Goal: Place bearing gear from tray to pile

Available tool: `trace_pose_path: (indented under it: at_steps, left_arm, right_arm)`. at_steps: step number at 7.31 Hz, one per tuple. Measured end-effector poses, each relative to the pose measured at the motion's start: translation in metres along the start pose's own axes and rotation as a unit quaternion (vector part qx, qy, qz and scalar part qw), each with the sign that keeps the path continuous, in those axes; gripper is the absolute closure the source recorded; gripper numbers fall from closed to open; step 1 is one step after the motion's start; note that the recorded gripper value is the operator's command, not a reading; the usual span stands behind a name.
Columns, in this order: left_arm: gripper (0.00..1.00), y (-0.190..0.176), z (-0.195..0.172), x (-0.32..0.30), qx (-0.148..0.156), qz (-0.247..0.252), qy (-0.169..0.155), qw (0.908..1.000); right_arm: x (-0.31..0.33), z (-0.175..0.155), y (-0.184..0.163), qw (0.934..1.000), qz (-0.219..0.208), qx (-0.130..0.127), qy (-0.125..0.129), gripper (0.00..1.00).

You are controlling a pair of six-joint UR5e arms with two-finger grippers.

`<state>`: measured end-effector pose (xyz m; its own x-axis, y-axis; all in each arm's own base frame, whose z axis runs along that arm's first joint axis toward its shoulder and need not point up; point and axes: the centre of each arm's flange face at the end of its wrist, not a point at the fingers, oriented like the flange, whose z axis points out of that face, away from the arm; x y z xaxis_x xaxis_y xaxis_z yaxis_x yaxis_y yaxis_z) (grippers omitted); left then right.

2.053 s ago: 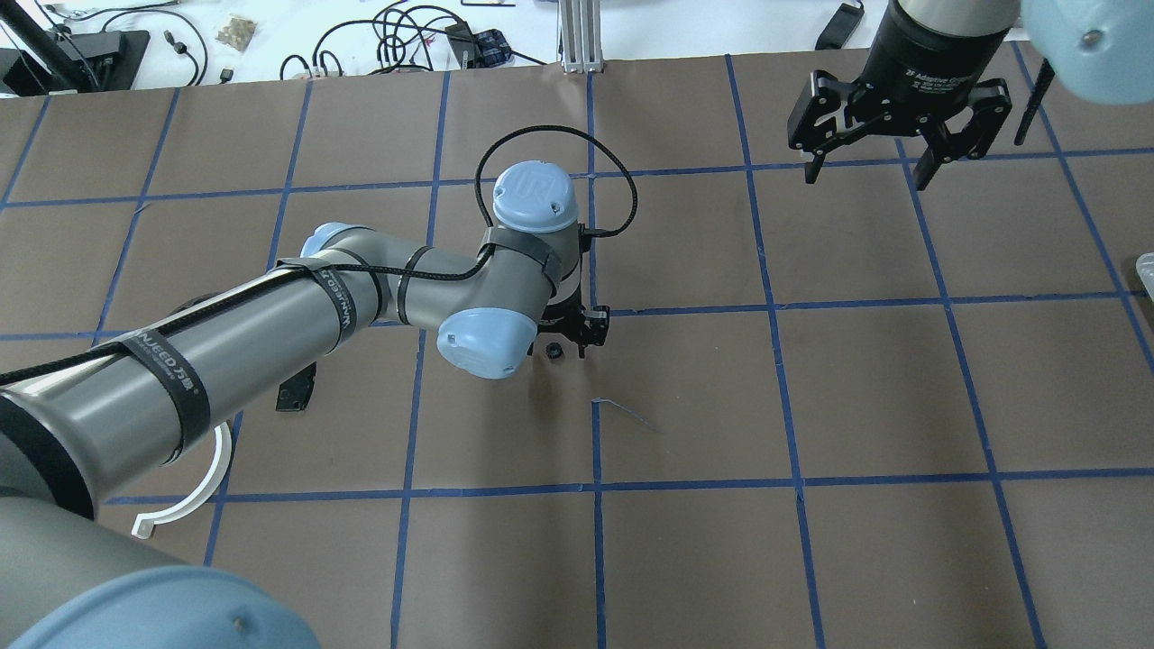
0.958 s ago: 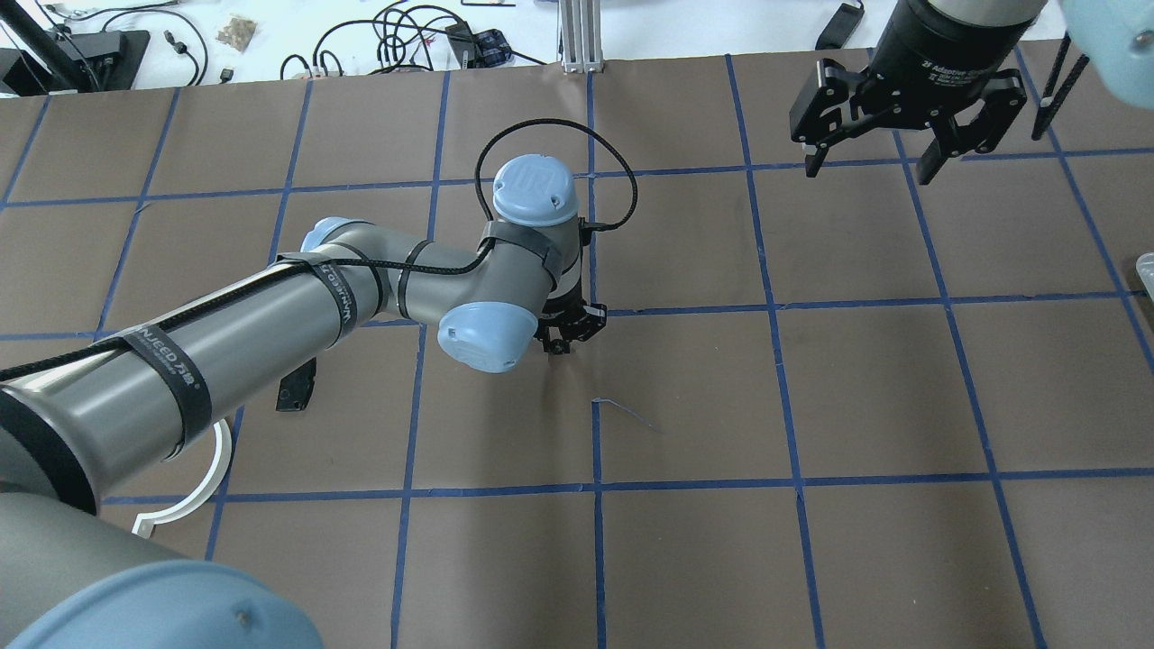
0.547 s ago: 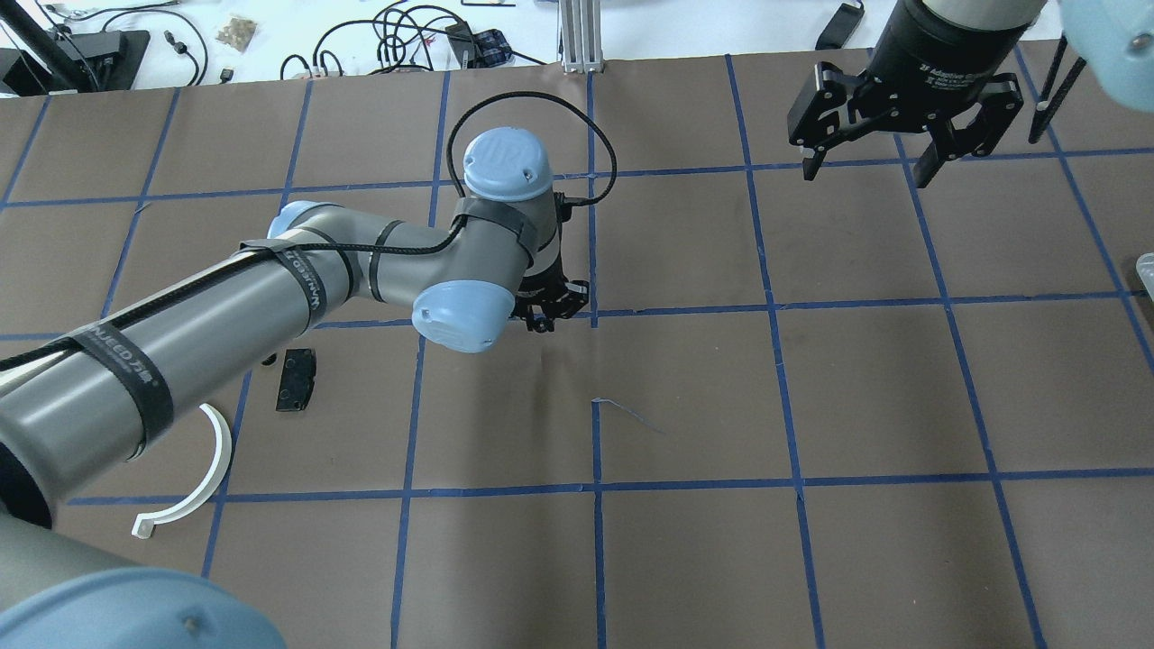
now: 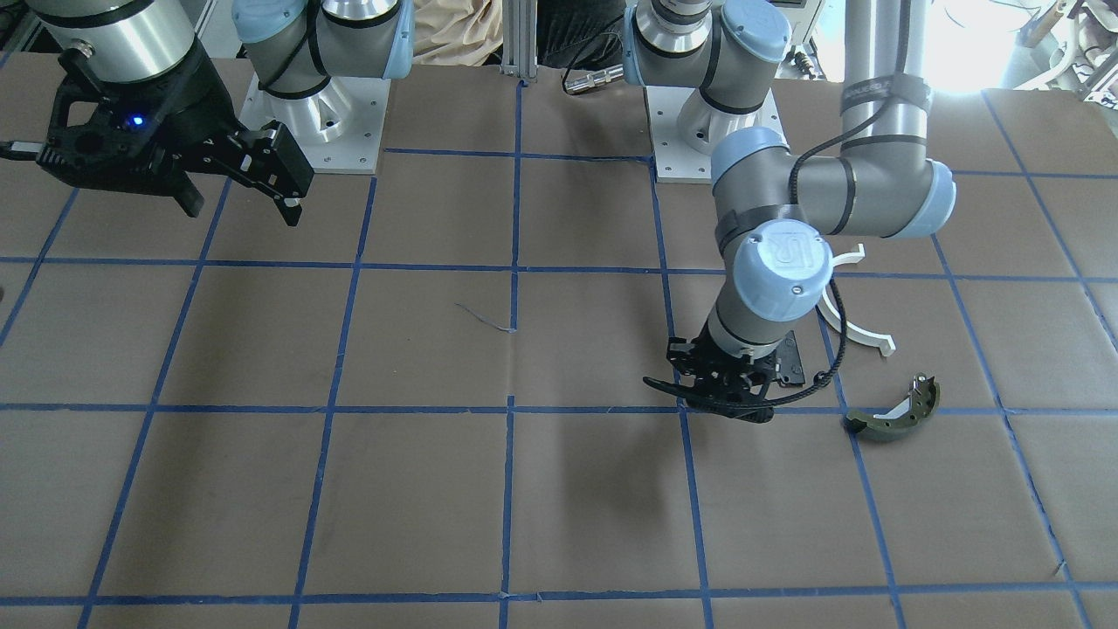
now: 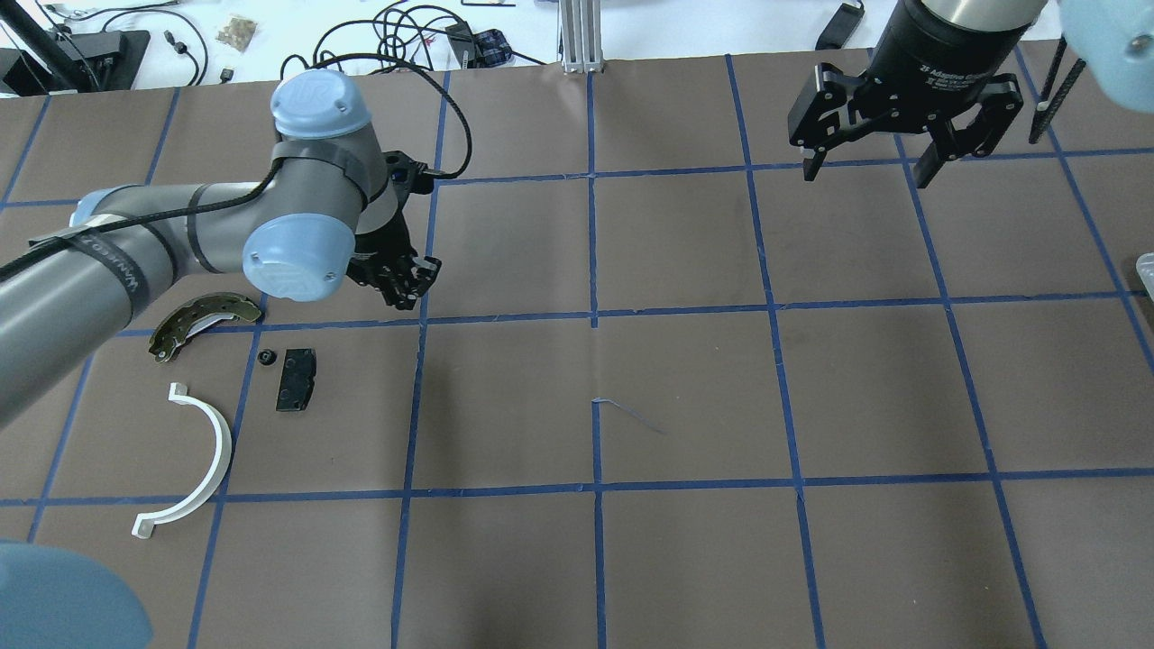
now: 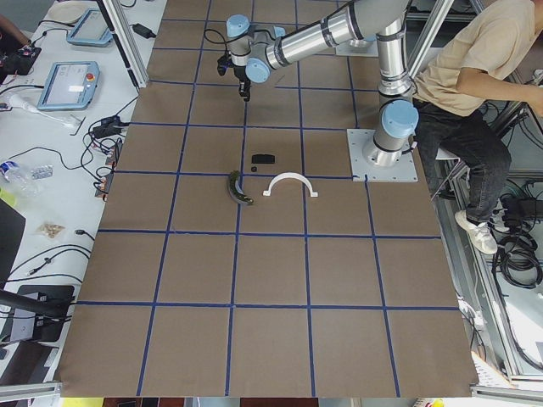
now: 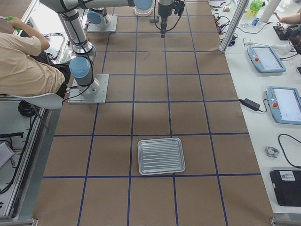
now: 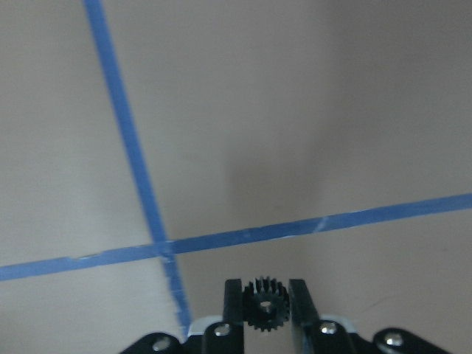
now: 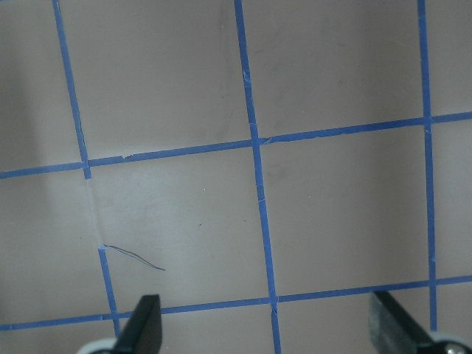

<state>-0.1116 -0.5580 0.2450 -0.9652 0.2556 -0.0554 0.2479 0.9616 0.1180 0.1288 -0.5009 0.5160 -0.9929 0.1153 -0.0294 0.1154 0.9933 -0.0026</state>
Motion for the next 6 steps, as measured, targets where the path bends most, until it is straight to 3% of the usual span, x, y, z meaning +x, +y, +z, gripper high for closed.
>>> trace_pose_path:
  at_steps: [3,5,6]
  left_arm:
    - [1.00,0.055,0.029,-0.112,-0.030,0.022,0.016,0.9992]
    - [1.00,0.086,0.060,-0.160,-0.034,0.039,0.030,0.9982]
    - [0.59,0.097,0.074,-0.169,-0.033,0.041,0.033,0.9981]
  right_arm:
    - [0.000,0.000,0.000,1.0000,0.000,0.002,0.000,0.00]
    - [0.000,0.000,-0.001,1.0000,0.000,0.002,-0.001,0.00]
    - [0.000,0.001,-0.001,1.0000,0.000,0.002,-0.001,0.00]
